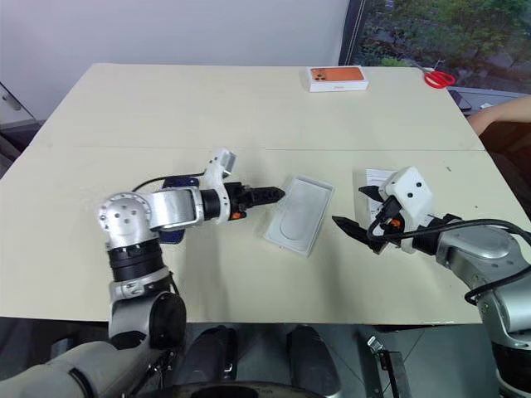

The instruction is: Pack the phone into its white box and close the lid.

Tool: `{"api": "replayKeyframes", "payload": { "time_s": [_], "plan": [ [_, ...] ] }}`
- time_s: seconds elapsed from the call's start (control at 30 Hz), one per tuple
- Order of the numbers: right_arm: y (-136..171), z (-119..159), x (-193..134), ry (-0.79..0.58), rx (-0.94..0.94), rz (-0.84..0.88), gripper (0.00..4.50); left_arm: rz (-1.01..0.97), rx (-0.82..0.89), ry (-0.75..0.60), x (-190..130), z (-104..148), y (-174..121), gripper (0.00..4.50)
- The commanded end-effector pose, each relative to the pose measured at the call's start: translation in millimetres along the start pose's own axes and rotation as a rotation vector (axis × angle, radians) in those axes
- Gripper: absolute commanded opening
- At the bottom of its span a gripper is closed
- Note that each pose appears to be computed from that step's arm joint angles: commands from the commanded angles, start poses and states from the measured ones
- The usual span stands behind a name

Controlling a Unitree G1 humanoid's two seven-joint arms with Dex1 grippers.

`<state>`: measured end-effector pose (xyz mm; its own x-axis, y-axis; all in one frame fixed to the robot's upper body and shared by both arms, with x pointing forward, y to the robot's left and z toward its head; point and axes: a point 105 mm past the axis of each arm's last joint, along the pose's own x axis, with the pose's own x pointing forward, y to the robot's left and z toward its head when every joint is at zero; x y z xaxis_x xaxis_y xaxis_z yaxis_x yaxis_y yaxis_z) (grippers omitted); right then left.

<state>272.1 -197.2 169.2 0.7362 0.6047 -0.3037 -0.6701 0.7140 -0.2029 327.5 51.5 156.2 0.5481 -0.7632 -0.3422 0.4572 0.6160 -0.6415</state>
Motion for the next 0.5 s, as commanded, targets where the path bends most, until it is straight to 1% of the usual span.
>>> {"api": "replayKeyframes", "payload": {
  "time_s": [0.03,0.07,0.13,0.17,0.27,0.3,0.37,0.5],
  "plan": [
    [5.9,7.9,8.3,-0.006,-0.029,0.007,3.94,0.015,0.224,-0.101,-20.5,24.3,-9.4,4.5],
    [7.4,7.2,11.1,0.001,-0.02,0.013,3.66,0.042,0.298,-0.115,-24.3,26.2,-6.5,4.5],
    [14.3,5.3,22.8,0.029,0.001,0.035,2.56,0.102,0.501,-0.159,-37.9,29.3,6.4,4.5],
    [14.8,4.8,30.4,0.041,0.026,0.027,2.14,0.104,0.584,-0.16,-43.9,27.0,11.2,4.5],
    [9.8,0.8,50.7,0.105,0.056,-0.034,0.54,0.048,0.735,-0.158,-57.6,17.3,18.8,4.5],
    [8.8,1.1,58.0,0.113,0.058,-0.048,0.09,0.026,0.788,-0.148,-61.9,12.3,20.7,4.5],
    [9.6,0.7,69.1,0.132,0.05,-0.058,0.03,-0.021,0.86,-0.118,-68.8,1.3,23.9,4.5],
    [14.6,-6.0,88.6,0.196,0.007,-0.054,0.03,-0.109,0.901,-0.054,-81.9,-19.0,31.0,4.5]
  ]
}}
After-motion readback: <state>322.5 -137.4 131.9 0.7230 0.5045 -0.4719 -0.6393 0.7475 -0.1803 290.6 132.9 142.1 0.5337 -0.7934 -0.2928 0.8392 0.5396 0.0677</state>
